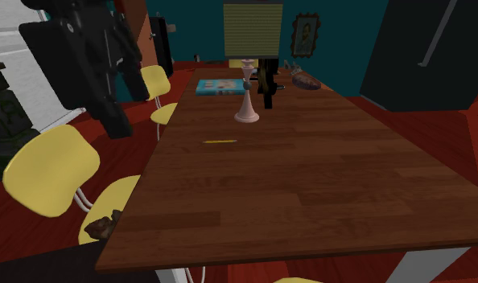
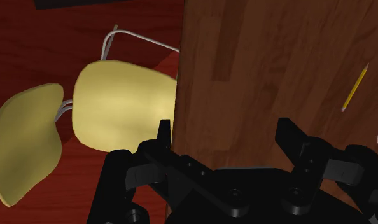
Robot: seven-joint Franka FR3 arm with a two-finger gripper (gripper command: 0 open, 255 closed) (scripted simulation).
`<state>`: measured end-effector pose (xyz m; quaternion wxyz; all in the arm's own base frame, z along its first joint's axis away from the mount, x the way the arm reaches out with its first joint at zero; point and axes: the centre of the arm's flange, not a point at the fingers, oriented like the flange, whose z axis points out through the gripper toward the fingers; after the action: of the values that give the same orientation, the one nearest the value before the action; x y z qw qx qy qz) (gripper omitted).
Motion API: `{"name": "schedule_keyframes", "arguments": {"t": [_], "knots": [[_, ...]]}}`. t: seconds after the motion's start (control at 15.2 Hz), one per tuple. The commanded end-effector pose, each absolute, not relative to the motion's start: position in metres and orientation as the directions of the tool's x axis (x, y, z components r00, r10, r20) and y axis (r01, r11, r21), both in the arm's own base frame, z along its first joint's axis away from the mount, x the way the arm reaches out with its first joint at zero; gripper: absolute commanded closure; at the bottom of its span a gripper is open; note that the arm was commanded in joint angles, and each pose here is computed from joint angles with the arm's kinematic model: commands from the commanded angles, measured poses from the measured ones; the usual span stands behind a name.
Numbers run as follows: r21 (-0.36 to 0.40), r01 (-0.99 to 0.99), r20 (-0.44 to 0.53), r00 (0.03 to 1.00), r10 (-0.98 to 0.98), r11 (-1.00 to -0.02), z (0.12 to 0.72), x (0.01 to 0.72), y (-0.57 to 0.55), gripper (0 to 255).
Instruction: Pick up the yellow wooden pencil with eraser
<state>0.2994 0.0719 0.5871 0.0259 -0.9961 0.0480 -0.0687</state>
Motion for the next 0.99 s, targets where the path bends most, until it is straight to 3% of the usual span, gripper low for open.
{"name": "schedule_keyframes", "arguments": {"t": [0.0, 0.92], "knots": [[-0.036, -0.12, 0.155, 0.98, -0.124, -0.992, 0.578, 0.299, 0.102, 0], [0.107, -0.303, 0.297, 0.918, -0.261, -0.947, 0.496, 0.335, 0.294, 0]]}}
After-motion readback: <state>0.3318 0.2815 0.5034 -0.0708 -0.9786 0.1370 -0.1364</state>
